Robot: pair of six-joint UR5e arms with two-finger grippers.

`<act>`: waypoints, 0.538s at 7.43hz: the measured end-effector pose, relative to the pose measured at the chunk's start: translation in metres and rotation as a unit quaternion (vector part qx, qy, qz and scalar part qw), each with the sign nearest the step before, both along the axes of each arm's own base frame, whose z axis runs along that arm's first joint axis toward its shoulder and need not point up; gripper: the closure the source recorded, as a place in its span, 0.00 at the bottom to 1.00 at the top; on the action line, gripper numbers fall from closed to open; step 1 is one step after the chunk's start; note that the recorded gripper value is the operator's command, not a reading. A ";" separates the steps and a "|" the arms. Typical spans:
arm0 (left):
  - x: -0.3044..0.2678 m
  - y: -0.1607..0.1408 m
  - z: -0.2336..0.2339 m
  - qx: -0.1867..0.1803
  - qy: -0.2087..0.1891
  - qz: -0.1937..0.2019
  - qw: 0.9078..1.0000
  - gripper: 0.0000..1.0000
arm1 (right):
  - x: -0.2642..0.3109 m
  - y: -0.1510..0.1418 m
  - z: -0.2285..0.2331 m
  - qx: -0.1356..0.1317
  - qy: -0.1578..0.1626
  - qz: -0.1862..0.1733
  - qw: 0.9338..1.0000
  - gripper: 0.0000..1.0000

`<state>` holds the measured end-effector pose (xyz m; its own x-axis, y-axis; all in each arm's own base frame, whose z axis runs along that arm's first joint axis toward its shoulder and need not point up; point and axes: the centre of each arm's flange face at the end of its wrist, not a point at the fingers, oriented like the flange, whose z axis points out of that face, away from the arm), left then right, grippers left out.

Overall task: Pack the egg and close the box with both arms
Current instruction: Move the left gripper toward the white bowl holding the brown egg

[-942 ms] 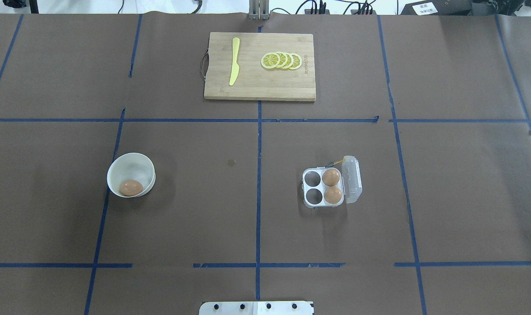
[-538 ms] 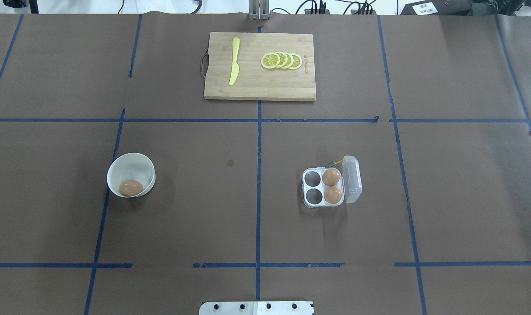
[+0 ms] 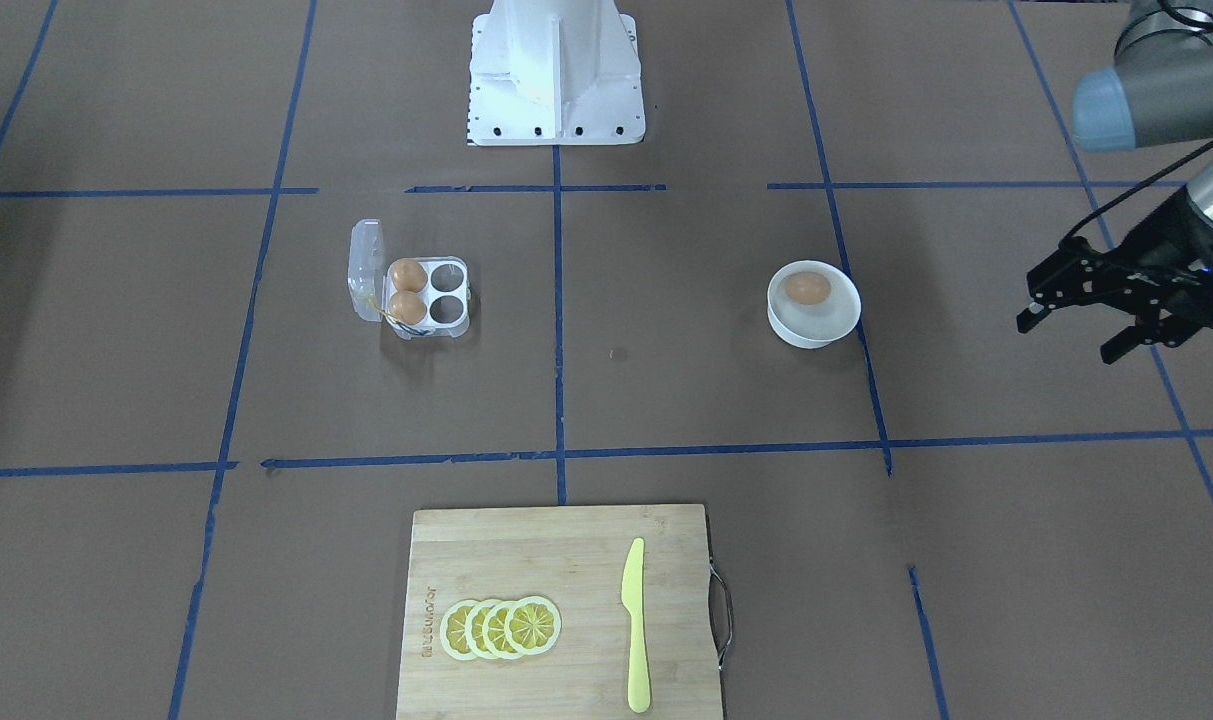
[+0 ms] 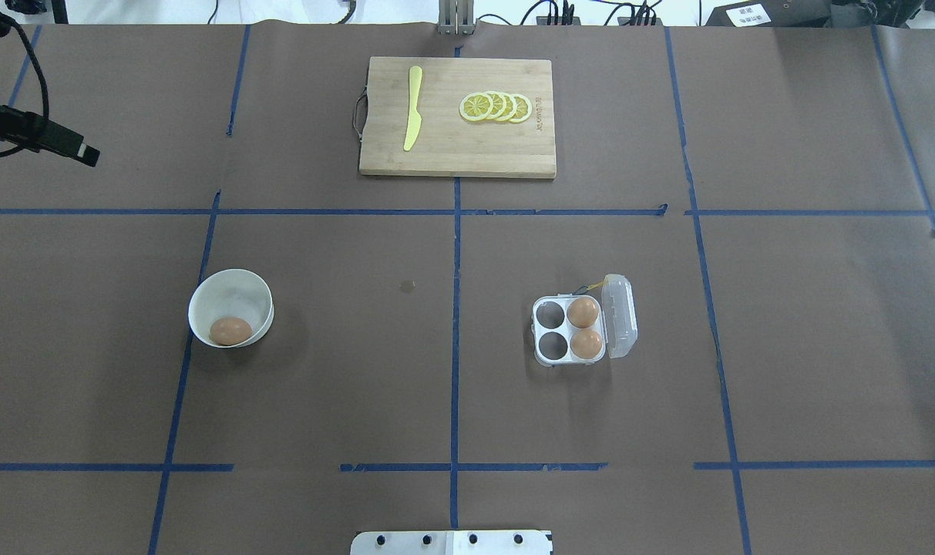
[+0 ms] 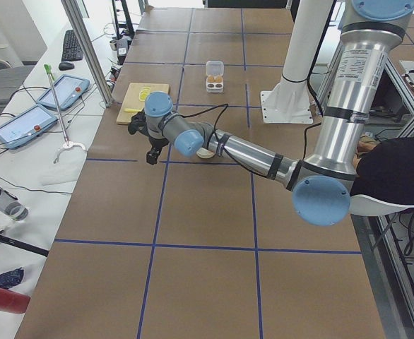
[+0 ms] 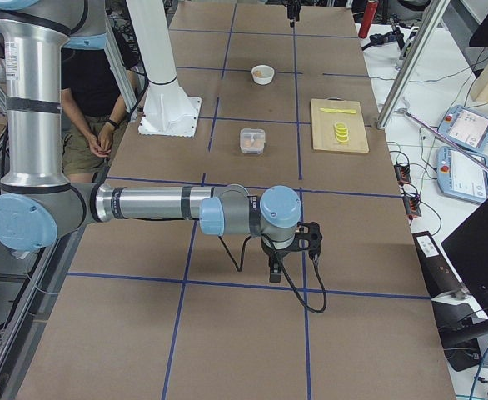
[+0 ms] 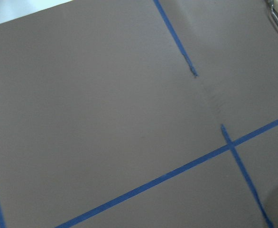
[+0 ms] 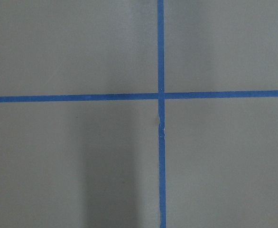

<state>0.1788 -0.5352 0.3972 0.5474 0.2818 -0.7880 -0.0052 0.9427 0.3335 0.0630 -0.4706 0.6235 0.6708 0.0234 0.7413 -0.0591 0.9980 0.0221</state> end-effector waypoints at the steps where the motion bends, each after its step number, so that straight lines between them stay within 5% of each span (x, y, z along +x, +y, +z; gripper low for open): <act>1: 0.042 0.029 -0.022 -0.046 0.011 -0.019 0.999 0.00 | 0.000 0.000 -0.001 -0.001 0.000 0.001 1.000 0.00; 4: 0.145 0.096 -0.044 -0.155 0.013 -0.074 0.985 0.07 | 0.000 -0.006 -0.008 0.001 0.000 0.006 1.000 0.00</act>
